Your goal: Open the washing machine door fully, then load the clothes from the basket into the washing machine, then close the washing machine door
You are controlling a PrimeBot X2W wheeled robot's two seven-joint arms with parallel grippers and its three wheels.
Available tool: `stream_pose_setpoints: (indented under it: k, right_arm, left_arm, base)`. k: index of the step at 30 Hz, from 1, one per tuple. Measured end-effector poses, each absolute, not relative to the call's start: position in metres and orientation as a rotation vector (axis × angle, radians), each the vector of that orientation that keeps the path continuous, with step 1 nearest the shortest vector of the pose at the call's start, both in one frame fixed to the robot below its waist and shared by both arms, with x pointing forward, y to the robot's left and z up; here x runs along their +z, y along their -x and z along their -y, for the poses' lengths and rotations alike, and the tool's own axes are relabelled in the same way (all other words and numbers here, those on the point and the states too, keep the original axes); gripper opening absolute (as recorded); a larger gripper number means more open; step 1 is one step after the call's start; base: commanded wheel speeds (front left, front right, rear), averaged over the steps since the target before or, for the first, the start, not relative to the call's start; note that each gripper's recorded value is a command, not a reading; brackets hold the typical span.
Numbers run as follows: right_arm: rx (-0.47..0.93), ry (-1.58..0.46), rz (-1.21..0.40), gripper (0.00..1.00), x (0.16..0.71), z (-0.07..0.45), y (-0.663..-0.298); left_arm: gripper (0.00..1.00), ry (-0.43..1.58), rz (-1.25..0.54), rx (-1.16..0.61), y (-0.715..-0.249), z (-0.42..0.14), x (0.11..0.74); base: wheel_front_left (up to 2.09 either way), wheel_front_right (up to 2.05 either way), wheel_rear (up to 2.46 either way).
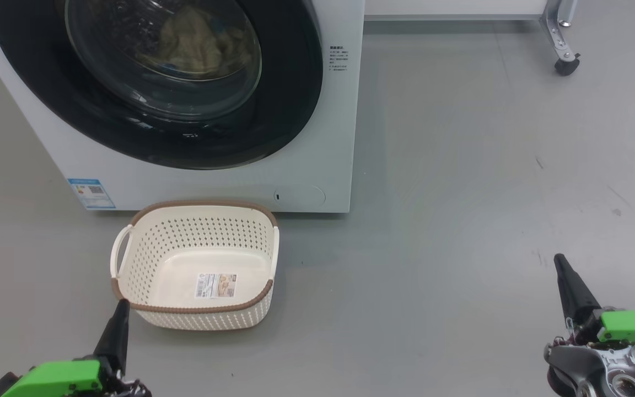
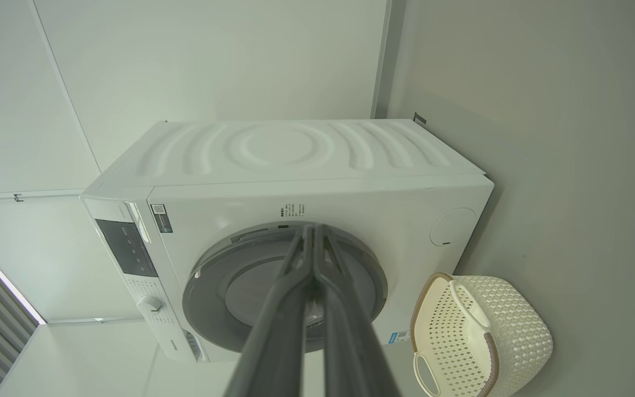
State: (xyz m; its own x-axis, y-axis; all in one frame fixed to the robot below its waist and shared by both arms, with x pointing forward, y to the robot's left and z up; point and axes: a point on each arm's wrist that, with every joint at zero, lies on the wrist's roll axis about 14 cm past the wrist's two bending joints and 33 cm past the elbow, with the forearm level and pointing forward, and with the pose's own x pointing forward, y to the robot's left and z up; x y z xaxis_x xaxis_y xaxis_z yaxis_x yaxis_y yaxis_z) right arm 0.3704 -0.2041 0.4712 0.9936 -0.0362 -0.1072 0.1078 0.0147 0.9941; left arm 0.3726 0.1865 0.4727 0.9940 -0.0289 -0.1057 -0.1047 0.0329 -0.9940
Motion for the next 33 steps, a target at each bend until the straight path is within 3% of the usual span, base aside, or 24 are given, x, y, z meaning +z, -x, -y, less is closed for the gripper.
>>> stream_pose_setpoints:
  k: [33]
  right_arm:
    - [-0.103,-1.591,-0.054,0.00,0.4728,0.2033,-0.3708]
  left_arm:
    - [0.00,1.574,-0.094,0.057,-0.3740,-0.1882,0.4751]
  base:
    - [0.00,0.00,0.00]
